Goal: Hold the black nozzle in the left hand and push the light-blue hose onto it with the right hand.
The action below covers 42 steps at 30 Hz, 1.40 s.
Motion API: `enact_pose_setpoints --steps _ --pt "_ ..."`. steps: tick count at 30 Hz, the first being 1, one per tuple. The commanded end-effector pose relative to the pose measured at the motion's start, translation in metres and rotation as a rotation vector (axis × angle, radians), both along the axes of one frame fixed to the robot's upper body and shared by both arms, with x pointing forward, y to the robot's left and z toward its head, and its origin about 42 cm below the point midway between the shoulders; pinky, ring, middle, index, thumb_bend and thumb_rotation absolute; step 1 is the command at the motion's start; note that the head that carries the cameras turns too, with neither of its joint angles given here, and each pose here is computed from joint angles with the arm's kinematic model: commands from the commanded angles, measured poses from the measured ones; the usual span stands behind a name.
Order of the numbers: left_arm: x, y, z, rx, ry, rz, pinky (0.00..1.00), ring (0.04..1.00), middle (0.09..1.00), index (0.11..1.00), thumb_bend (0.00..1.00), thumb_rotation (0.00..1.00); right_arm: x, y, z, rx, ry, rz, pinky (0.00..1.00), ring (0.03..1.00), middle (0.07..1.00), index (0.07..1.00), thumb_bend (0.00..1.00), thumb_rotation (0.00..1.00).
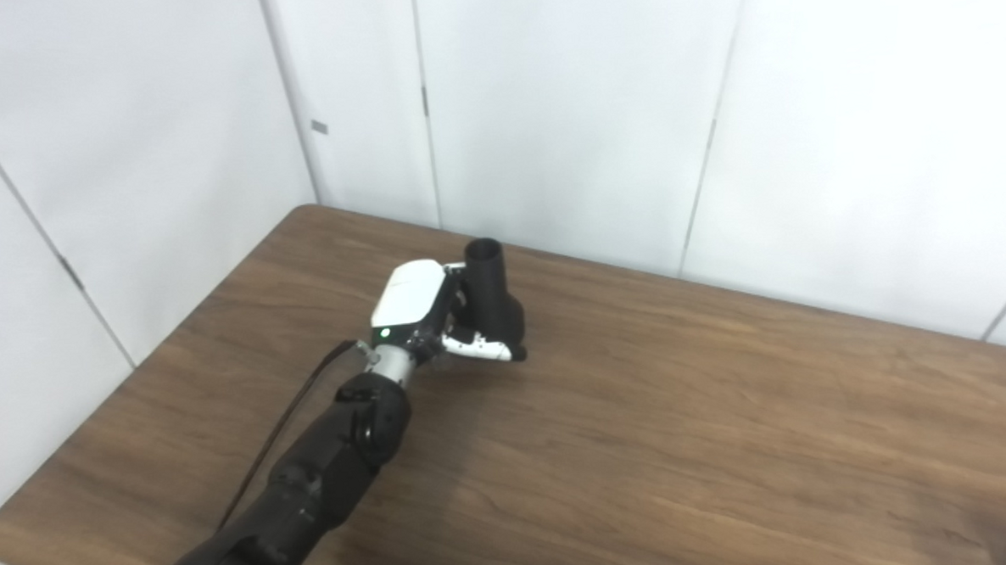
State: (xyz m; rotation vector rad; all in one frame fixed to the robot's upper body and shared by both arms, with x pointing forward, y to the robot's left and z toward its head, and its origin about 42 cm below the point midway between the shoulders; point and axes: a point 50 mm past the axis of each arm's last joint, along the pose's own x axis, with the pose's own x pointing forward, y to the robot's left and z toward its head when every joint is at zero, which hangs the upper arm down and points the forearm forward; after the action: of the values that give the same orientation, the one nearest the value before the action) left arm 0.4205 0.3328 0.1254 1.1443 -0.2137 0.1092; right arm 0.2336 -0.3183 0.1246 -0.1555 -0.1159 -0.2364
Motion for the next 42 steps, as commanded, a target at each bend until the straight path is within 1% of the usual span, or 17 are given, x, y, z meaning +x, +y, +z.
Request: enact_pose_setpoints --steps 1,3,4,5,8,11,15,16,17,19,21,22,26,29,32,39,42 --pt "-0.029 -0.021 -0.036 -0.019 0.057 -0.073 0.58 0.393 0.452 0.51 0.52 0.0 0.005 0.004 0.017 0.021 -0.073 -0.009 0.43 0.577 0.611 0.566 0.72 0.59" --pt "-0.033 -0.026 -0.035 -0.017 0.036 -0.099 0.58 0.444 0.451 0.507 0.51 0.0 0.006 0.004 0.017 0.031 -0.071 -0.018 0.45 0.596 0.626 0.576 0.69 0.57" --pt "-0.035 -0.031 -0.035 -0.022 0.024 -0.118 0.58 0.443 0.45 0.51 0.51 0.0 0.006 0.004 0.017 0.022 -0.084 -0.01 0.47 0.612 0.64 0.59 0.63 0.56" --pt "-0.037 -0.033 -0.035 -0.026 0.017 -0.131 0.59 0.443 0.449 0.513 0.51 0.0 0.007 0.003 0.017 0.014 -0.095 -0.004 0.5 0.633 0.66 0.614 0.53 0.53" --pt "-0.041 -0.042 -0.035 -0.048 0.001 -0.177 0.6 0.472 0.434 0.508 0.5 0.0 0.006 0.004 0.022 0.015 -0.113 0.006 0.52 0.648 0.675 0.638 0.42 0.47" --pt "-0.048 -0.052 -0.034 -0.067 0.005 -0.212 0.6 0.494 0.437 0.495 0.5 0.0 0.004 0.008 0.031 0.029 -0.124 -0.009 0.49 0.624 0.657 0.622 0.4 0.4" --pt "-0.059 -0.068 -0.034 -0.084 -0.002 -0.292 0.6 0.46 0.452 0.511 0.5 0.0 -0.004 0.01 0.041 0.012 -0.131 -0.019 0.5 0.625 0.654 0.619 0.37 0.31" --pt "-0.061 -0.071 -0.034 -0.082 -0.001 -0.313 0.6 0.455 0.457 0.509 0.5 0.0 -0.006 0.01 0.042 0.003 -0.131 -0.028 0.52 0.636 0.663 0.629 0.36 0.27" --pt "-0.064 -0.074 -0.034 -0.079 0.001 -0.331 0.59 0.442 0.465 0.507 0.51 0.0 -0.008 0.01 0.043 -0.003 -0.131 -0.034 0.53 0.644 0.669 0.638 0.34 0.21" --pt "-0.069 -0.079 -0.034 -0.068 0.008 -0.36 0.59 0.431 0.447 0.516 0.5 0.0 -0.01 0.011 0.045 -0.009 -0.134 -0.04 0.55 0.652 0.677 0.648 0.32 0.13" --pt "-0.073 -0.083 -0.034 -0.064 0.007 -0.382 0.59 0.446 0.428 0.518 0.5 0.0 -0.01 0.013 0.047 -0.014 -0.138 -0.046 0.55 0.658 0.683 0.655 0.3 0.03" --pt "-0.075 -0.086 -0.034 -0.06 0.006 -0.396 0.58 0.459 0.435 0.511 0.5 0.0 -0.01 0.013 0.048 -0.015 -0.14 -0.049 0.55 0.662 0.686 0.656 0.29 0.02" --pt "-0.082 -0.092 -0.036 -0.007 0.003 -0.45 0.57 0.484 0.461 0.483 0.51 0.0 -0.011 0.017 0.053 -0.025 -0.144 -0.069 0.55 0.667 0.69 0.657 0.28 0.0" --pt "-0.087 -0.097 -0.043 0.0 -0.003 -0.511 0.56 0.465 0.46 0.495 0.51 0.0 -0.011 0.019 0.058 -0.024 -0.15 -0.088 0.54 0.656 0.68 0.651 0.29 0.0" --pt "-0.09 -0.103 -0.049 -0.005 0.014 -0.557 0.57 0.453 0.467 0.498 0.51 0.0 -0.013 0.02 0.061 -0.033 -0.156 -0.081 0.54 0.653 0.677 0.649 0.29 0.0" --pt "-0.098 -0.129 -0.059 -0.006 0.032 -0.64 0.56 0.449 0.459 0.505 0.51 0.0 -0.019 0.018 0.071 -0.043 -0.166 -0.107 0.57 0.667 0.681 0.65 0.3 0.1" --pt "-0.101 -0.139 -0.064 -0.016 0.031 -0.668 0.56 0.452 0.455 0.506 0.5 0.0 -0.02 0.016 0.075 -0.015 -0.172 -0.12 0.57 0.667 0.68 0.65 0.3 0.11"
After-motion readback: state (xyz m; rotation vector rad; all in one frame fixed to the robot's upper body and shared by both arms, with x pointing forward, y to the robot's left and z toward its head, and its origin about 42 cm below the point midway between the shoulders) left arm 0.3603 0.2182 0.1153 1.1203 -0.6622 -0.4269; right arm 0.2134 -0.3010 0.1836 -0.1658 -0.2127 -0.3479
